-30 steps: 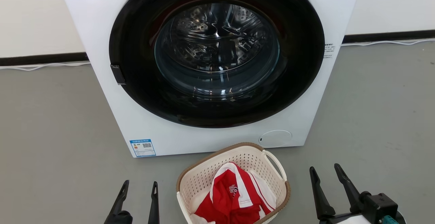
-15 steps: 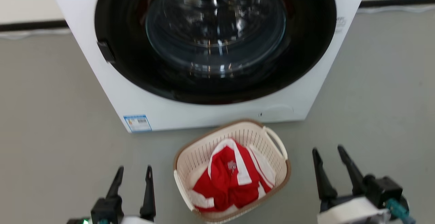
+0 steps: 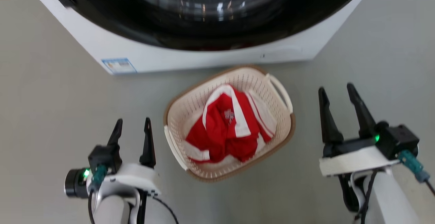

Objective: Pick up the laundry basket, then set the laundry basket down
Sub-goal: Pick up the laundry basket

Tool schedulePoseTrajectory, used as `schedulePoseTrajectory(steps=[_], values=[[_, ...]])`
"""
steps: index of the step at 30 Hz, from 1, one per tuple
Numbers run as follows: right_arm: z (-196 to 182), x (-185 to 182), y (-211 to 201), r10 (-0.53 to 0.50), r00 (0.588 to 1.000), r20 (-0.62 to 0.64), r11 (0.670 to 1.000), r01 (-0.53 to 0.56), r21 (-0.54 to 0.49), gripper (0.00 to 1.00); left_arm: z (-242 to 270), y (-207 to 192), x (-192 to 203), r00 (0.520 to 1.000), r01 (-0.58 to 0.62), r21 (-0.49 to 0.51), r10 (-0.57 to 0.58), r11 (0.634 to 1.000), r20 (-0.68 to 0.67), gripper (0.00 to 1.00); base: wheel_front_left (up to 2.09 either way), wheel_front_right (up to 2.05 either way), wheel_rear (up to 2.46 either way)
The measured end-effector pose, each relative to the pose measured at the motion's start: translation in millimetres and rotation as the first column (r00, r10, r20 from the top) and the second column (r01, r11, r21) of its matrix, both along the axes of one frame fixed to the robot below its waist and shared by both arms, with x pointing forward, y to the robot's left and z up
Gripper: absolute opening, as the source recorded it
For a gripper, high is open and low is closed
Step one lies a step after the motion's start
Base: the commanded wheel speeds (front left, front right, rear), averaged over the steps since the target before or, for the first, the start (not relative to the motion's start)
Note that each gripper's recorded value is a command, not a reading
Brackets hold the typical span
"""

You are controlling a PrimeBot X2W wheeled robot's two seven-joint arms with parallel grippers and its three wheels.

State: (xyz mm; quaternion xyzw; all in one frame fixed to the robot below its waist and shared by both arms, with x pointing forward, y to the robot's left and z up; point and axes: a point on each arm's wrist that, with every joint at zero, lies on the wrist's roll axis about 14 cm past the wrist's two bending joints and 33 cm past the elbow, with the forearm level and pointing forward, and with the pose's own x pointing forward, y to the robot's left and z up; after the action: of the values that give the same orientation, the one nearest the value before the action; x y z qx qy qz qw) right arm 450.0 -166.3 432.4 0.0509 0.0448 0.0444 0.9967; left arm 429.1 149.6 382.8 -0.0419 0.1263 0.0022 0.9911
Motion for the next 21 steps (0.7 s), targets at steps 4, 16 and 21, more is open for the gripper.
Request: schedulePoseTrajectory(steps=[4,16,21], values=[[-15.6,16.5,1.5,0.007,1.0,-0.02,1.0,-0.007,-0.007,1.0,-35.9,-3.0,8.9,0.996,-0.004,-0.021,0.002,1.0,-0.093,1.0,0.0,0.0,0.0],[-53.5,51.5,-2.5,0.005,0.998,-0.057,1.0,-0.006,-0.02,1.0,-129.5,-18.3,18.2,0.944,-0.014,-0.073,-0.011,0.997,-0.329,1.0,0.0,0.0,0.0],[-67.2,52.6,-12.7,-0.016,0.996,-0.083,0.999,0.013,-0.036,1.0,-164.0,-31.3,12.1,0.907,0.002,-0.088,-0.039,0.996,-0.42,1.0,0.0,0.0,0.0]])
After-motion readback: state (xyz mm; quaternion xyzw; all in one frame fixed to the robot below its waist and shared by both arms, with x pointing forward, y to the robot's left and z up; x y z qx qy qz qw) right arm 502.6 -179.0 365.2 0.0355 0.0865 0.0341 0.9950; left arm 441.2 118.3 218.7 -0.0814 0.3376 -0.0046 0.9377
